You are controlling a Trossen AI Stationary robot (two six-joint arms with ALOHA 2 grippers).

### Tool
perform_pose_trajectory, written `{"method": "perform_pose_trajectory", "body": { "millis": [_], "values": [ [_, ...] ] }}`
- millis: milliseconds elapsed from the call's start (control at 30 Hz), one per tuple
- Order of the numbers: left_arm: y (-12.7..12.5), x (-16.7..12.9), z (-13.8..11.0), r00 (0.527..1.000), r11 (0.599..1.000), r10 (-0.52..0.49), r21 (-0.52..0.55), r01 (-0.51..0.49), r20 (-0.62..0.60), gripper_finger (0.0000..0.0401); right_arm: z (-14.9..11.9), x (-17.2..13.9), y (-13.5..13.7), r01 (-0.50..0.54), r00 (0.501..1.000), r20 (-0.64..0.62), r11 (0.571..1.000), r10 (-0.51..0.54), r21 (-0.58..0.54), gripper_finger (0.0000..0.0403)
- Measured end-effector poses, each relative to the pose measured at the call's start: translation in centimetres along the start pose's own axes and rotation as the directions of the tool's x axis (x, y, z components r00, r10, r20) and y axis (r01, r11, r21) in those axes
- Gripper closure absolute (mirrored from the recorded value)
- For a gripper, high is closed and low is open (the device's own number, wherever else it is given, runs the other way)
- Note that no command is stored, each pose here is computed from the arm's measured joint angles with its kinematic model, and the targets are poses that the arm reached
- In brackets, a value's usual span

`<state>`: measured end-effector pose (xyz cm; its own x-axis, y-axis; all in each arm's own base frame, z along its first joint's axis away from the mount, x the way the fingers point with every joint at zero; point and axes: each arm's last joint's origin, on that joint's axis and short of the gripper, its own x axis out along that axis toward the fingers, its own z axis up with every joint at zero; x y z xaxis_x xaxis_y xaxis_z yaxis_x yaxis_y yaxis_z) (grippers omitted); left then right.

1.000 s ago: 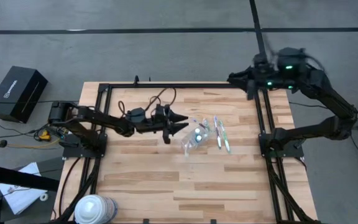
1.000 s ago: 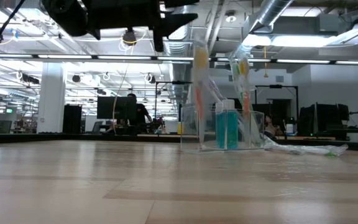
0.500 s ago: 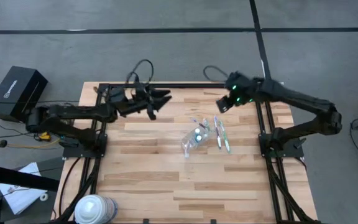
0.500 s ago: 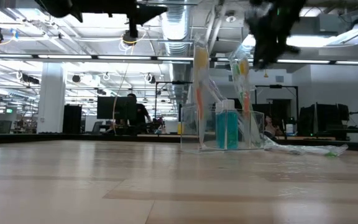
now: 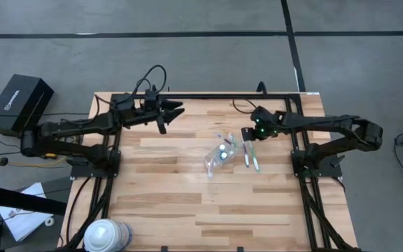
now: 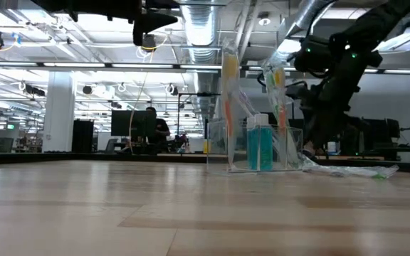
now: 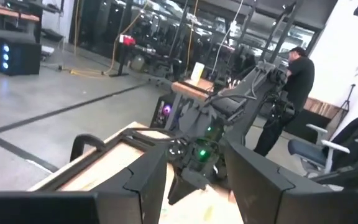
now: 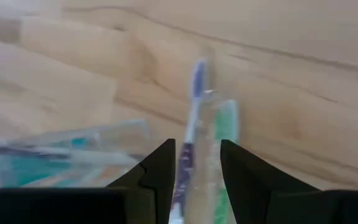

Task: Pick & Place toothbrushing station
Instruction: Put the green toothbrush into the transparent organizer

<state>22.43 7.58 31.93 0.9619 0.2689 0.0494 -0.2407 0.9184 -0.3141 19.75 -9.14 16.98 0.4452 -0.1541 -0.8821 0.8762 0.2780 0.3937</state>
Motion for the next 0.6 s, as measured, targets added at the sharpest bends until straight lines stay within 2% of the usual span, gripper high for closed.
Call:
{"method": "perform_pose_trajectory", "body": {
  "millis": [600],
  "values": [
    [1.4, 0.2, -0.3, 0.998, 0.999, 0.044, -0.001, -0.044, -0.038, 0.0243, 1.1, 0.6, -1.5, 0.073, 0.997, 0.015, 0.997, -0.074, 0.021, 0.0284]
  ]
}}
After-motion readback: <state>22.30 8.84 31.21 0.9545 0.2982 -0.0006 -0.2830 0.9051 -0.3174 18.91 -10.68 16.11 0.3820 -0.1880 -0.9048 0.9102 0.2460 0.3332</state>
